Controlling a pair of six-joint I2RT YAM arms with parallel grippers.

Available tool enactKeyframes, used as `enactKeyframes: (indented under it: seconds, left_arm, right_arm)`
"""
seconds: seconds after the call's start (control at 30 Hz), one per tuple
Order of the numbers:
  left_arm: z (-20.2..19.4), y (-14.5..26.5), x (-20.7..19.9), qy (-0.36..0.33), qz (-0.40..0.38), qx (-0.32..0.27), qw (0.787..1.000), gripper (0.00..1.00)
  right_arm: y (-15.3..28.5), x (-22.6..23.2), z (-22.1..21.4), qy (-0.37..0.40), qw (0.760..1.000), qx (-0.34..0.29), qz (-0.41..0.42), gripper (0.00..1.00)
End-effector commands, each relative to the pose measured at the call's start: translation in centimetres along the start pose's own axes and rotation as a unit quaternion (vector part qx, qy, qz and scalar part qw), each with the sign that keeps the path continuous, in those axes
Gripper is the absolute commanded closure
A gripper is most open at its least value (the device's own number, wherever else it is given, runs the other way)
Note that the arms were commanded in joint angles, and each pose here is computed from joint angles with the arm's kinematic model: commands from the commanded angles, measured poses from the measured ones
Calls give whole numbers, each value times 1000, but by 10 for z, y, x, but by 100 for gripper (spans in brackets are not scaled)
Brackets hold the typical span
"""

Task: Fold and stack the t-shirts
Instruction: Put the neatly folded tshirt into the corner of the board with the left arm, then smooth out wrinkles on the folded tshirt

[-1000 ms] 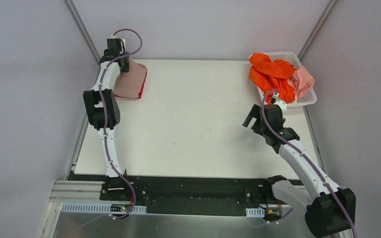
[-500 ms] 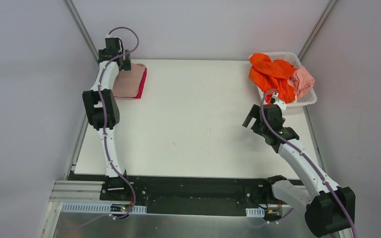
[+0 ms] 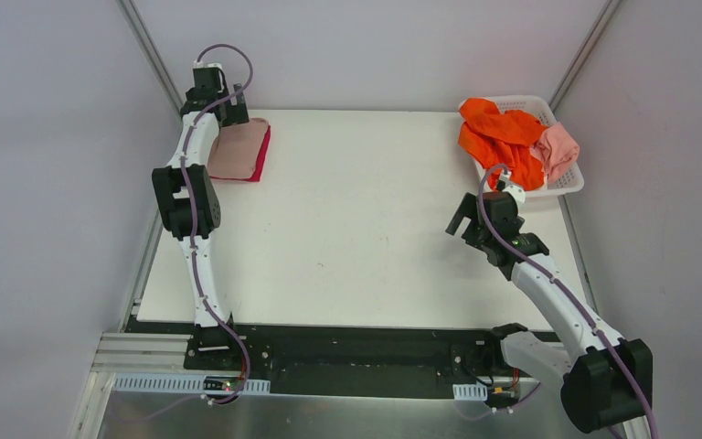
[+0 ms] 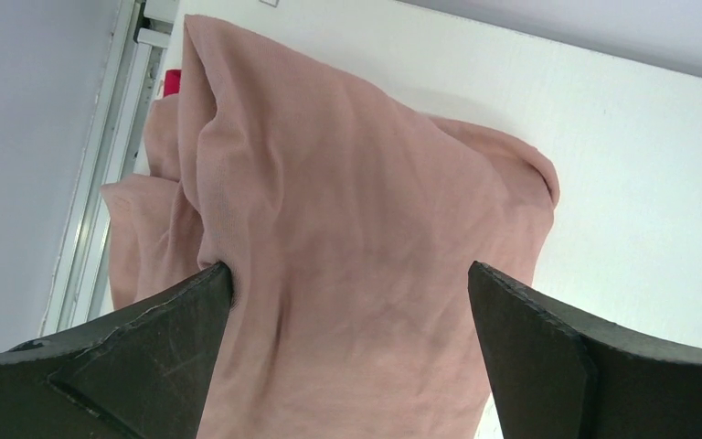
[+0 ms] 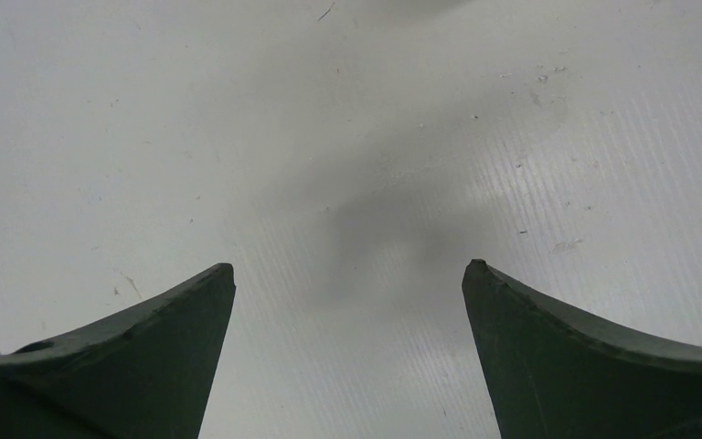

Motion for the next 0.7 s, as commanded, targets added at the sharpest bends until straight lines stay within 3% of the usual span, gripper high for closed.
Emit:
enactKeyframes:
  seconds: [0.0,0.27,0.33,0.5,0.67]
  left_arm:
    - [31,23,0,23,5,-60,998,1]
    - [57,79,14,24,114,-116,986,1]
    - [57,87,10,29,95,-117,988,1]
    - [47,81,-16,35,-36,-91,995,1]
    - [41,51,-14,51,-41,-75,995,1]
  right_arm:
    - [1,5,11,-5,1000,-21,8,0]
    - [1,6,10,-6,1000,-16,13,0]
    - [2,6,10,-7,1000,-18,15,0]
    - [2,7,10,-8,1000,-18,18,0]
    - [3,5,10,-7,1000,-20,13,0]
Point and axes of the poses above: each gripper's point midway between its finger pads, its own y axis back along the fingers, its own x axis along the line the jaws close on, z = x × y, the point moved 9 cm from there along y, back along the fingers, and after that the axes turned 2 degrees about y, right-handed, at the moved point
